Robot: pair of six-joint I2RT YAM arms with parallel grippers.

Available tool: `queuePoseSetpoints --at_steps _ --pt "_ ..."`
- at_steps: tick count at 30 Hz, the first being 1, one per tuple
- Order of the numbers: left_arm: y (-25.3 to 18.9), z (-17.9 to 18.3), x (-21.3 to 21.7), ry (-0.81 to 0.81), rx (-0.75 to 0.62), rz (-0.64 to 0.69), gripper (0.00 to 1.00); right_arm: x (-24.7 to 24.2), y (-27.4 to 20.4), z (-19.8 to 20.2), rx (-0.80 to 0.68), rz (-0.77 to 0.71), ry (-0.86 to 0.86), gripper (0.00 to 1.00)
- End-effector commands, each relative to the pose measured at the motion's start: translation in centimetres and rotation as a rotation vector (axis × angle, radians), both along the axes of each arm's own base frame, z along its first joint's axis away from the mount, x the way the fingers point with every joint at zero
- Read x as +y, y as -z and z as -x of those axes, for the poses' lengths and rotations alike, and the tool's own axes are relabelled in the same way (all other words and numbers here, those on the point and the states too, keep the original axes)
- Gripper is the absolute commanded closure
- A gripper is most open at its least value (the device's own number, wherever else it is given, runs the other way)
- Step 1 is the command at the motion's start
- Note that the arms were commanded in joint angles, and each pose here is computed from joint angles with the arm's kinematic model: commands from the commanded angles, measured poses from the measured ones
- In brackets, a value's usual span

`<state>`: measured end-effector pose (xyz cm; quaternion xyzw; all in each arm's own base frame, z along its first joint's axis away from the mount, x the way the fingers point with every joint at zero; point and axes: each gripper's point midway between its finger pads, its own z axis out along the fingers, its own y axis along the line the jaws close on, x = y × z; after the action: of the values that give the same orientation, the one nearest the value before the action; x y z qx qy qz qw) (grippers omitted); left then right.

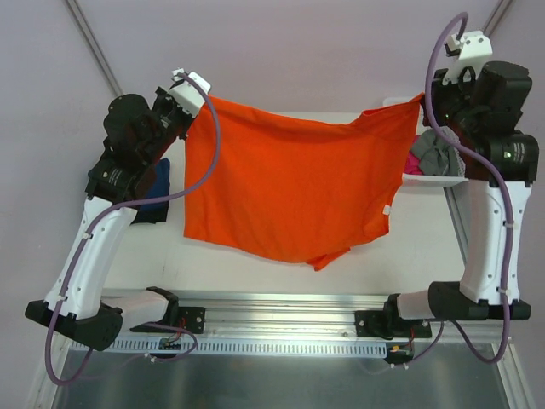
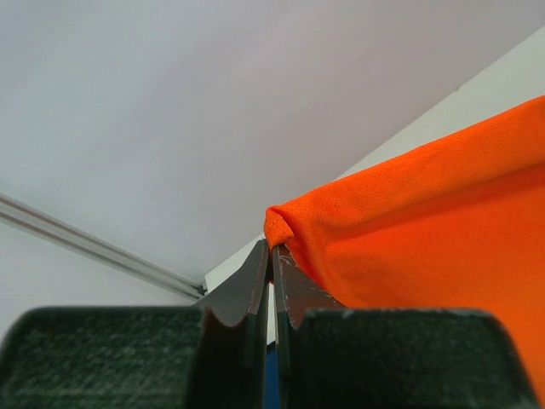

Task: Fold and stack the t-shirts
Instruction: Flatten the tshirt out

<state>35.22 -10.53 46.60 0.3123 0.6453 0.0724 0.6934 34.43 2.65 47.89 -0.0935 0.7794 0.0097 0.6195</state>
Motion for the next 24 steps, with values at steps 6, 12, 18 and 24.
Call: queuePoseSetpoints --at_steps 6,12,18,24 --pt "-3.9 2.4 0.5 0.017 -0.104 0.058 1.00 0.1 -5.9 2.2 -0.178 -0.032 -0.008 0.99" --pt "-3.5 5.1 1.1 0.037 -0.122 0.058 1.00 -0.2 -6.5 7.1 -0.216 -0.042 0.000 0.99" --pt "-4.3 8.5 1.4 0.083 -0.155 0.104 1.00 -1.4 -5.7 12.4 -0.237 -0.015 0.038 0.99" --pt "-5.1 9.8 2.5 0.057 -0.190 0.110 1.00 -2.4 -6.7 16.1 -0.300 -0.003 0.086 0.99"
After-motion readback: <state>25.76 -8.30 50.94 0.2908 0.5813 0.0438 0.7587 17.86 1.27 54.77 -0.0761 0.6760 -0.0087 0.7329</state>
